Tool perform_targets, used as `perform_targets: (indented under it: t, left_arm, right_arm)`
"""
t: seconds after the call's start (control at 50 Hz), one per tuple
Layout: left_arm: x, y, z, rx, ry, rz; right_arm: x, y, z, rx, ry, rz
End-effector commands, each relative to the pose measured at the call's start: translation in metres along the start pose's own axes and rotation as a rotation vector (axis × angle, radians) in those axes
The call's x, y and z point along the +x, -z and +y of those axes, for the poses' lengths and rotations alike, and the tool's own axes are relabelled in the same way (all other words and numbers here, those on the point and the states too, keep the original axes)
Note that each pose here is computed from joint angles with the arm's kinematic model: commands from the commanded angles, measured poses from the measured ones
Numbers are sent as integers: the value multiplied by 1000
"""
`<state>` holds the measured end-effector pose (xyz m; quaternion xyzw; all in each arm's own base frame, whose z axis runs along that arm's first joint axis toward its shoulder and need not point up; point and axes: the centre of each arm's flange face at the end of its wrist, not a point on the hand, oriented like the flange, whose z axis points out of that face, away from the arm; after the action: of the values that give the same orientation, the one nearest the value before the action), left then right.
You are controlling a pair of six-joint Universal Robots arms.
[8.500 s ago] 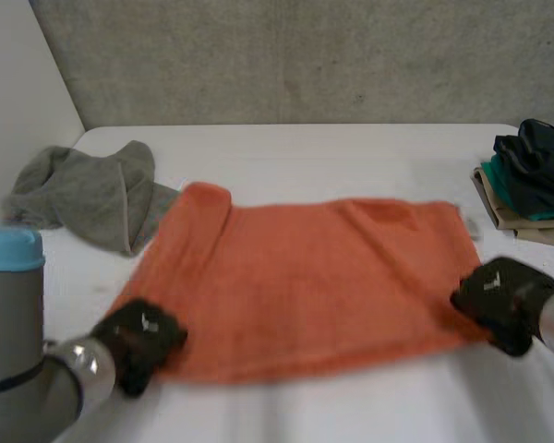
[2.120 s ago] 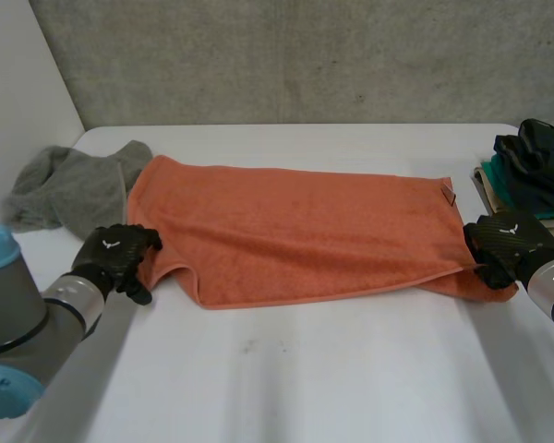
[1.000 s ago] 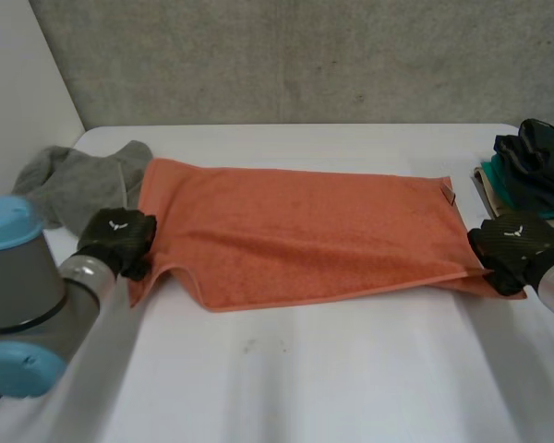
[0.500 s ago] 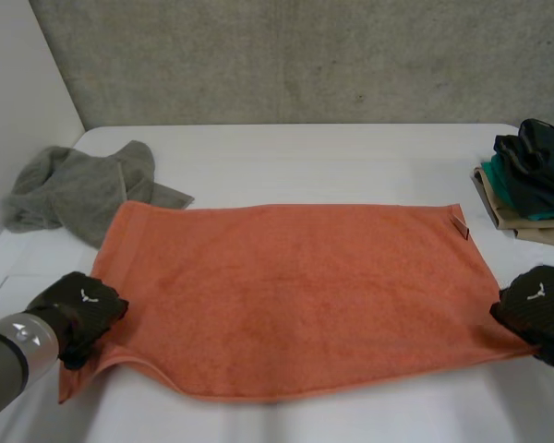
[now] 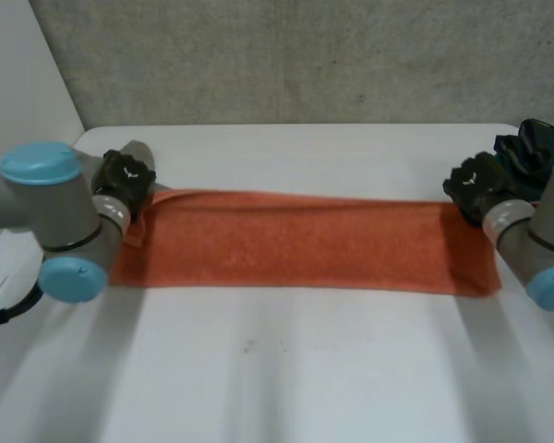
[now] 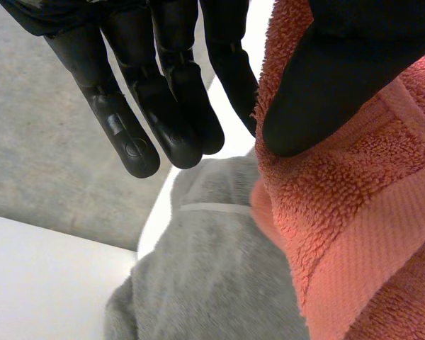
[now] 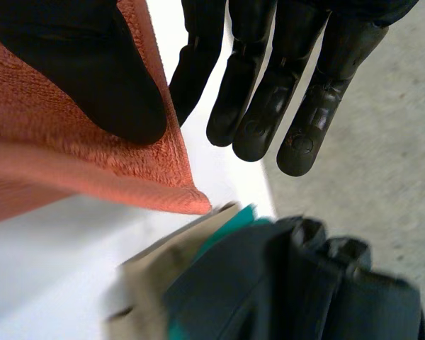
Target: Fold the laundry.
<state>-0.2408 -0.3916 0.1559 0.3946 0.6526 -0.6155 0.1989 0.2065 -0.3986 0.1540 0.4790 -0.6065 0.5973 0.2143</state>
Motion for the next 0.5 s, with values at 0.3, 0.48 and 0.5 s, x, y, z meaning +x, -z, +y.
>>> perform_targets:
  t: [0.3,0.48,0.5]
  left_arm:
    - [10,-13,-7,92,-23,-135]
    - [18,44,-4,80,-28,2]
    - [20,45,-4,87,-27,18]
  right_arm:
    - [9,-47,-19,174,-114,198]
    - [18,19,-24,53,-339,-13]
    - [17,24,-21,33,-351,-38]
